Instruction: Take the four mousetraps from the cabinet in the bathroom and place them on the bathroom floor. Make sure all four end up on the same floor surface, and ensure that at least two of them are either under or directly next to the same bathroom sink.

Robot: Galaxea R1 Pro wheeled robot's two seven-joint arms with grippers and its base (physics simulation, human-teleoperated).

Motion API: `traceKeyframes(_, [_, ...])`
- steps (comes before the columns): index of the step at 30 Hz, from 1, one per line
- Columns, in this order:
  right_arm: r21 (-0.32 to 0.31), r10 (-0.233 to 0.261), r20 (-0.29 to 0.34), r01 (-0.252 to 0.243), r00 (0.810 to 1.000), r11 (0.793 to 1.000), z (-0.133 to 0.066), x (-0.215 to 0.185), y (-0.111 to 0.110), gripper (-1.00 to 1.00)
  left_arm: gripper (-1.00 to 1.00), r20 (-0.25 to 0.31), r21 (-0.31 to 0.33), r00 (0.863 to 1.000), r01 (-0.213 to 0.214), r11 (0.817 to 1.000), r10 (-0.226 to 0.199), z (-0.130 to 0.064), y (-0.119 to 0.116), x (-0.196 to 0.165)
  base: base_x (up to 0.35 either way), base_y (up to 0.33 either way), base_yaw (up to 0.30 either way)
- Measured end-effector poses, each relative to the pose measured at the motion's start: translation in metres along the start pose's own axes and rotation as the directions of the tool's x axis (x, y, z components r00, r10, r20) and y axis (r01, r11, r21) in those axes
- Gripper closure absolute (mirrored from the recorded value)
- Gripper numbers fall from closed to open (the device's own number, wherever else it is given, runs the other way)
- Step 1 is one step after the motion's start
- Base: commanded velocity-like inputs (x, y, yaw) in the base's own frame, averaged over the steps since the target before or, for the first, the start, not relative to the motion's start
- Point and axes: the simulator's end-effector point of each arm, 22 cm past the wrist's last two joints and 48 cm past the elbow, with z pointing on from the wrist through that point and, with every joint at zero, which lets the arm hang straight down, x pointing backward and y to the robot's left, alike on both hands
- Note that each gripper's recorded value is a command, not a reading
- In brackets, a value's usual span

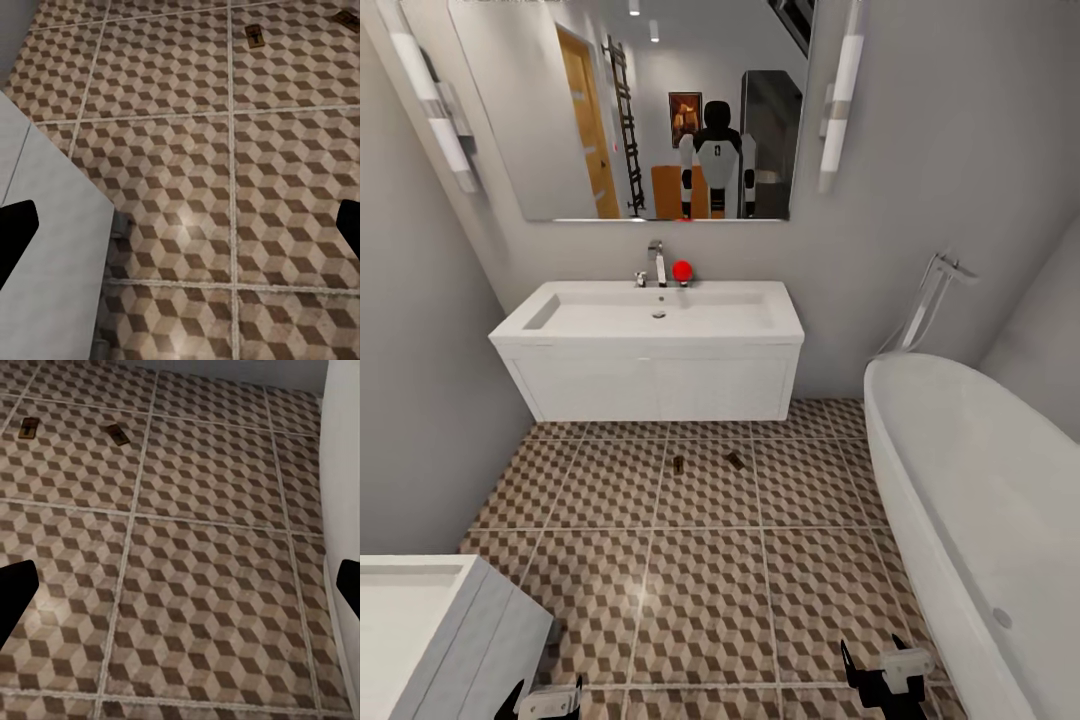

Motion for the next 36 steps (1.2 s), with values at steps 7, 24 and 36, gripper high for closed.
traceKeyframes(7, [0.0, 0.0, -0.001, 0.0, 1.0, 1.0, -0.006, -0.005, 0.0, -1.0, -1.0, 0.0, 0.0, 1.0, 0.0, 1.0, 0.0, -0.006, 0.001, -0.004, 0.0, 0.0, 0.0])
traceKeyframes(24, [-0.001, 0.001, -0.002, -0.001, 1.0, 1.0, -0.019, -0.014, -0.001, -1.0, -1.0, -0.001, 0.0, 1.0, 0.0, 1.0, 0.0, -0.02, 0.004, -0.013, 0.0, 0.0, 0.0])
traceKeyframes(36, [-0.001, 0.001, -0.003, -0.001, 1.0, 1.0, -0.028, -0.02, -0.002, -1.0, -1.0, -0.003, 0.0, 1.0, 0.0, 1.0, 0.0, -0.03, 0.006, -0.017, 0.0, 0.0, 0.0])
